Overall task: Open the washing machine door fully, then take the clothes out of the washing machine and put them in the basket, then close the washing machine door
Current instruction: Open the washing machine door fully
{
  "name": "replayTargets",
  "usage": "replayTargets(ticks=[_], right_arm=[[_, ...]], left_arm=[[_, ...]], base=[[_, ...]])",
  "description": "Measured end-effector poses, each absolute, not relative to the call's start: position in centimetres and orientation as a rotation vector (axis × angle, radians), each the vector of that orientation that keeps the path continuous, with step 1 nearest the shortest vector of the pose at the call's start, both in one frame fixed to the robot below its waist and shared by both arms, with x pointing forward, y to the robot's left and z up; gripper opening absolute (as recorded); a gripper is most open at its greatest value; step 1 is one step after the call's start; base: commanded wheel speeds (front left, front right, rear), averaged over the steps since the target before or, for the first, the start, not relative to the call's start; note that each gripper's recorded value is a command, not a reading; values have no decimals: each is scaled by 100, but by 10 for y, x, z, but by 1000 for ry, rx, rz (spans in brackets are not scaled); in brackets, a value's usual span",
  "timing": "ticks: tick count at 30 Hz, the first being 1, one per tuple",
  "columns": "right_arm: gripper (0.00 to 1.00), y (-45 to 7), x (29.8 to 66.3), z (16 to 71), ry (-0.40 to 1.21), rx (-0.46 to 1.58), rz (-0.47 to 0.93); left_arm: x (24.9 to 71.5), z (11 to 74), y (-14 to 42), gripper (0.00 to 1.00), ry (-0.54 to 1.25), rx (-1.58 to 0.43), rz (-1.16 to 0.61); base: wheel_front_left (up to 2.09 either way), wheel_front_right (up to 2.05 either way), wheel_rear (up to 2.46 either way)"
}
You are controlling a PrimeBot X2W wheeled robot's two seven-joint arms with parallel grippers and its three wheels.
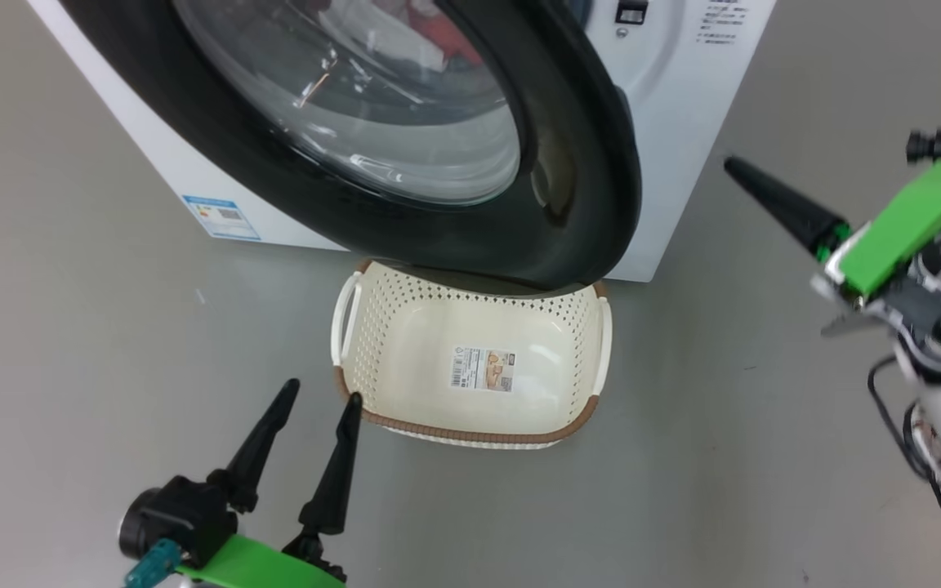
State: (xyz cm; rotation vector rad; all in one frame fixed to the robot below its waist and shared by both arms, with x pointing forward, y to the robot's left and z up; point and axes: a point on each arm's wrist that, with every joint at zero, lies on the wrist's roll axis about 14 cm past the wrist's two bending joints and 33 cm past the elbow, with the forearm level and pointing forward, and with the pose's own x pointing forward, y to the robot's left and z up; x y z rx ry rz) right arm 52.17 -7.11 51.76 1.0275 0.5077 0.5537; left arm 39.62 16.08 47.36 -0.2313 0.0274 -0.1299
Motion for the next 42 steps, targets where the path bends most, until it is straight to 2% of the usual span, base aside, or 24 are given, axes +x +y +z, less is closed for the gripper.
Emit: replayTargets(ticks=[14, 15, 16, 17, 18, 19, 20, 35, 42], right_arm=[[0, -109, 466, 473, 432, 925, 379], [18, -110, 462, 471, 425, 916, 372], [28, -110, 458, 468, 420, 904, 368], [29, -110, 453, 466, 416, 894, 364], [37, -110, 450, 465, 407, 888, 360], [57, -111, 447, 463, 395, 872, 354], [100, -111, 444, 462, 384, 849, 353], [100, -121, 416, 441, 278, 498, 380], [100, -147, 421, 460, 141, 409, 286]], left_arm=[[395, 474, 163, 100, 24, -233, -124], [394, 474, 163, 100, 24, -233, -124], [393, 473, 163, 100, 25, -234, -122], [392, 473, 163, 100, 28, -235, -122], [392, 472, 163, 100, 31, -236, -121], [391, 471, 163, 100, 31, -236, -121], [391, 472, 163, 100, 30, -236, -122], [386, 471, 165, 100, 34, -237, -115], [385, 471, 167, 100, 34, -237, -108]], base=[[0, 0, 0], [0, 0, 0], [0, 0, 0], [0, 0, 0], [0, 0, 0], [0, 0, 0], [0, 0, 0], [0, 0, 0], [0, 0, 0]])
